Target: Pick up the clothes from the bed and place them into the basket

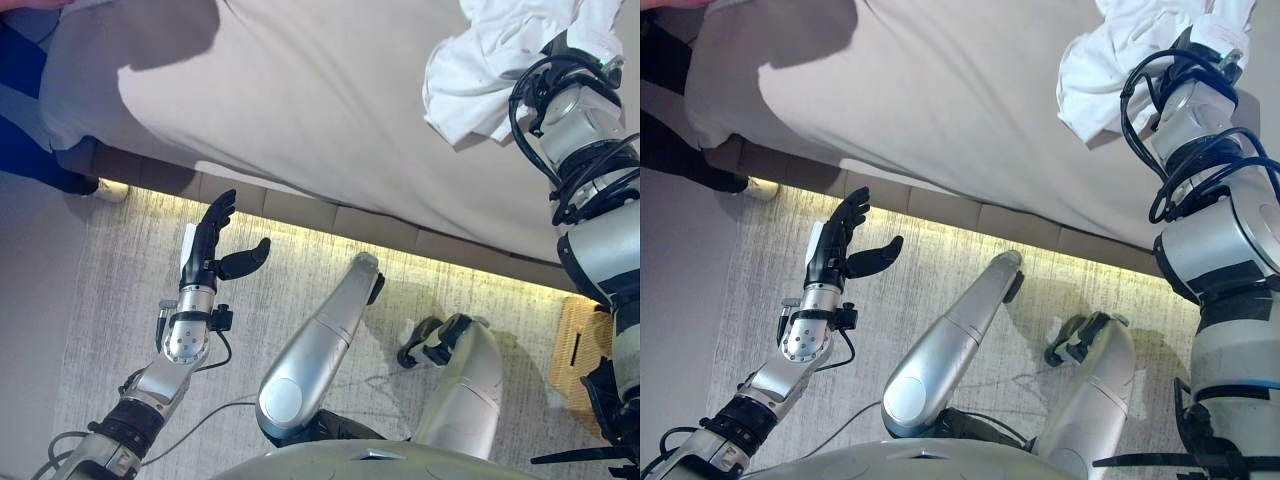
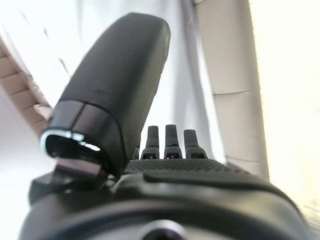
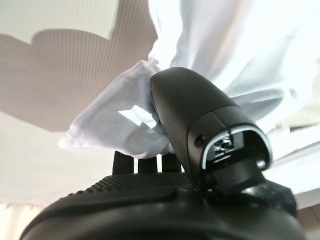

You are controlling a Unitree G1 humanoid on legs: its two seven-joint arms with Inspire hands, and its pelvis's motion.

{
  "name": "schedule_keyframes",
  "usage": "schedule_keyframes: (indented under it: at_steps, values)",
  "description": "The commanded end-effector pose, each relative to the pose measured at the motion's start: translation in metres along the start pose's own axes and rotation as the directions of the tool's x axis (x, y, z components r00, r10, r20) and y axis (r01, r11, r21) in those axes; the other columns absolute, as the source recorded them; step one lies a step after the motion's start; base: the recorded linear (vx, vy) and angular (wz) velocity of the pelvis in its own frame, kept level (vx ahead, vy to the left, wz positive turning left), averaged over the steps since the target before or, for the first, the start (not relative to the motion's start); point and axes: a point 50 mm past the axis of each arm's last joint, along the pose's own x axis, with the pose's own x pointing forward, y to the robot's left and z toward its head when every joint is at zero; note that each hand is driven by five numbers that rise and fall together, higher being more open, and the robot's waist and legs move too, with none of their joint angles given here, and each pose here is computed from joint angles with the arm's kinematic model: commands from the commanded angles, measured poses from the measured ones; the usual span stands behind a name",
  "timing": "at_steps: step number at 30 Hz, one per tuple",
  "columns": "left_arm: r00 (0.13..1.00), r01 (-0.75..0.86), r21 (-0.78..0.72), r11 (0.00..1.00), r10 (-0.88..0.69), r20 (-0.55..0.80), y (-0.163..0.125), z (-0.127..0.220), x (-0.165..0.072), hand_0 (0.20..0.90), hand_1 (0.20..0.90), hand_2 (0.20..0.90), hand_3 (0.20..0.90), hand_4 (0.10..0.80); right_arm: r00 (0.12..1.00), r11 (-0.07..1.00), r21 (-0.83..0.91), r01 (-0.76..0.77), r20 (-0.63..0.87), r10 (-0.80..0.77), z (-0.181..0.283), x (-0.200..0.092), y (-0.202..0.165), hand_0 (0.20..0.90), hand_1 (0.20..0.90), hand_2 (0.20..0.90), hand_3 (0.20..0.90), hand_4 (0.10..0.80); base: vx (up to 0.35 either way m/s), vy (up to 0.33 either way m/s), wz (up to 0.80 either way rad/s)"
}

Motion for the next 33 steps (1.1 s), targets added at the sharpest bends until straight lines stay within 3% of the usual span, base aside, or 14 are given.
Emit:
schedule_keyframes:
  at_steps: [1, 7, 16, 33]
  values:
    - [0.991, -0.077, 0.019, 0.997, 0.075, 0.114, 0.021, 0.019, 0.013, 0.900, 0.900, 0.900, 0.900, 0.800, 0.979, 0.983, 0.048, 0.175, 0.098, -0.179, 0.024, 0.000, -0.054, 0.300, 0.300, 0.300, 0.200, 0.100, 0.049, -0.008, -0.17]
    - [0.993, -0.074, 0.050, 0.996, 0.068, 0.097, 0.019, 0.020, 0.017, 0.900, 0.900, 0.900, 0.900, 0.800, 0.977, 0.976, 0.118, 0.182, 0.092, -0.193, 0.014, 0.001, -0.056, 0.300, 0.300, 0.300, 0.200, 0.100, 0.043, -0.009, -0.16]
    - [0.999, -0.042, 0.155, 0.987, 0.043, -0.007, 0.017, 0.005, 0.020, 0.900, 0.900, 0.900, 0.900, 0.800, 0.960, 0.912, 0.393, 0.115, 0.193, -0.205, 0.013, -0.005, -0.044, 0.300, 0.300, 0.300, 0.200, 0.100, 0.051, 0.016, -0.29]
    - [0.987, 0.063, 0.237, 0.969, -0.026, -0.156, 0.014, -0.026, 0.009, 0.900, 0.900, 0.900, 0.900, 0.800, 0.953, 0.886, 0.442, 0.141, 0.182, -0.243, -0.044, -0.011, -0.058, 0.300, 0.300, 0.300, 0.200, 0.100, 0.095, -0.003, -0.32]
